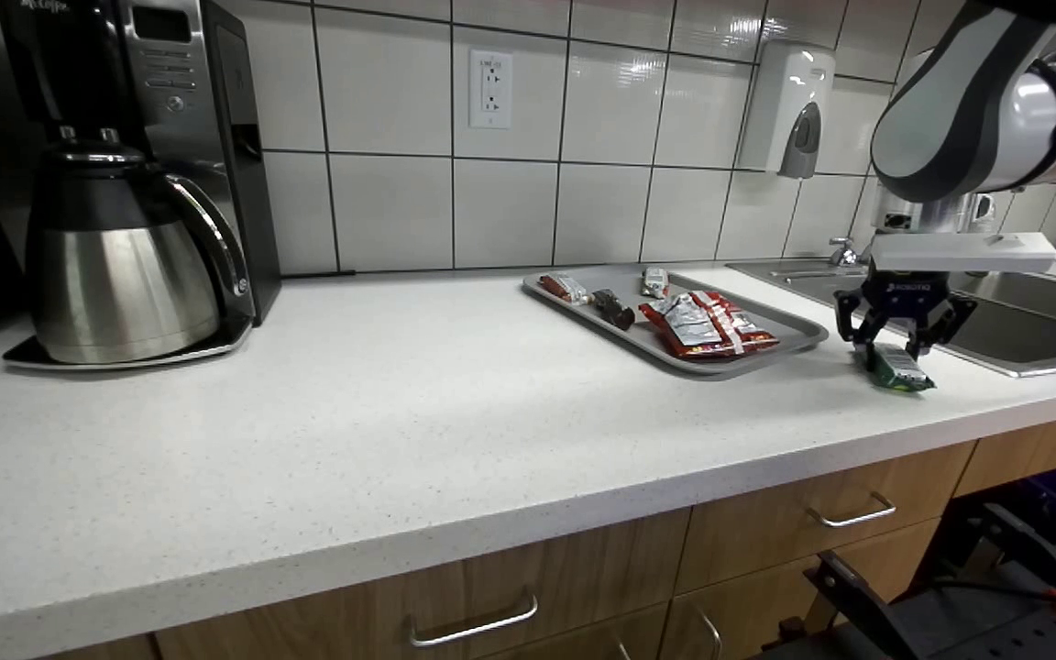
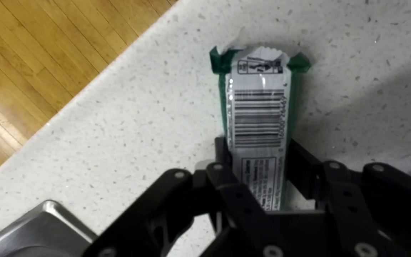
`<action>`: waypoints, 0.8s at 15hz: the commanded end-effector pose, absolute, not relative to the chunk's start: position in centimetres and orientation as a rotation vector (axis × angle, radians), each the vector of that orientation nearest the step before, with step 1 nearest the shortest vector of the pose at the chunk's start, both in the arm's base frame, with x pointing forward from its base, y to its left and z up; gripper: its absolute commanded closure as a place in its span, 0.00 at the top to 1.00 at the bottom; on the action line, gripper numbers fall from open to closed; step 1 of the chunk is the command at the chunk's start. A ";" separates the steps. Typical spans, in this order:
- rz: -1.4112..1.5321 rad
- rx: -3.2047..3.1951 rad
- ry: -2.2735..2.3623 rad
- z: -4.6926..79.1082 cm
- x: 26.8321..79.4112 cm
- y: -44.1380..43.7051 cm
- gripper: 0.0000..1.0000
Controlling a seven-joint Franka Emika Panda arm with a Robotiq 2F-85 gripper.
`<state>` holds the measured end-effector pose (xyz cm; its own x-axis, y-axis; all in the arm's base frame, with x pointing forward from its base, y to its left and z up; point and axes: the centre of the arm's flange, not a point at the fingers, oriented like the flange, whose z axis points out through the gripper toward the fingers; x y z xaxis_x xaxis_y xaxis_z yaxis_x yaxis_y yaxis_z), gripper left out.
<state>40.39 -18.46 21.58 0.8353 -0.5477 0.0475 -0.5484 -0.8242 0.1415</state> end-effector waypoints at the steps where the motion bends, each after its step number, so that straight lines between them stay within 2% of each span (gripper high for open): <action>1: 0.034 2.868 -0.877 22.2 40.4 -18.3 0.16; 12: 0.170 2.910 -0.954 28.5 41.7 -18.2 0.16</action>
<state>41.35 -18.68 26.14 0.7969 -0.5912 0.1243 -0.6005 -0.7977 0.0562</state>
